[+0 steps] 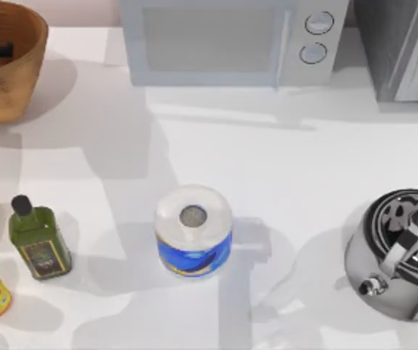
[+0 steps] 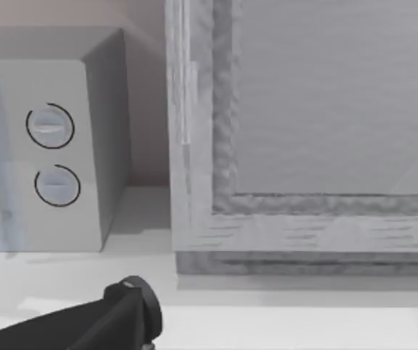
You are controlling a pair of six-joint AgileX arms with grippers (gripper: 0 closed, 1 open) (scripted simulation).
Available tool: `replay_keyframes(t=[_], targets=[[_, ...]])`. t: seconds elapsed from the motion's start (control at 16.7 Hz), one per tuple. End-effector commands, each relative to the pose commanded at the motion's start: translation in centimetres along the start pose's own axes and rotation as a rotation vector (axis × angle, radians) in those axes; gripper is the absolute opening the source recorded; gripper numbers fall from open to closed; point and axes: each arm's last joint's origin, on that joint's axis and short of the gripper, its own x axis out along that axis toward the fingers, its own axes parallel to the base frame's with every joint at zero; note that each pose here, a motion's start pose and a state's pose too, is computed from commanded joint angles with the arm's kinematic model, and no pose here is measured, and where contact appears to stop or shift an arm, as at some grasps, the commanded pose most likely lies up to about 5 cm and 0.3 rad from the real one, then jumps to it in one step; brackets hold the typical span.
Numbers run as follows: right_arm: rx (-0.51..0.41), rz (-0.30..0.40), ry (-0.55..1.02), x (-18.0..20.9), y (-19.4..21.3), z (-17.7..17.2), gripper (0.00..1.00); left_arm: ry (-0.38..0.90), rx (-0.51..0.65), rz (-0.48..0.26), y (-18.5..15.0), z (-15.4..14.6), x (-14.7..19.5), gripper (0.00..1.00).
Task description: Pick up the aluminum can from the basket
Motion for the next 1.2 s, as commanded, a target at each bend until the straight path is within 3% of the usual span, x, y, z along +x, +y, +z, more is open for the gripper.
replay_keyframes(t=[0.3,0.66,0.96,1.2], targets=[[0.0,0.0,0.0,0.0,0.0,0.0,1.0,-0.018,-0.004,0.003,-0.3,-0.2,-1.5,0.0],[0.0,0.0,0.0,0.0,0.0,0.0,1.0,-0.164,0.005,0.027,-2.3,-1.6,-9.1,0.0],[0.0,0.0,0.0,0.0,0.0,0.0,1.0,-0.342,0.017,0.058,-4.4,-5.9,-17.6,0.0],[0.0,0.0,0.0,0.0,0.0,0.0,1.0,-0.456,0.02,0.063,-5.9,-10.0,-21.5,0.0]])
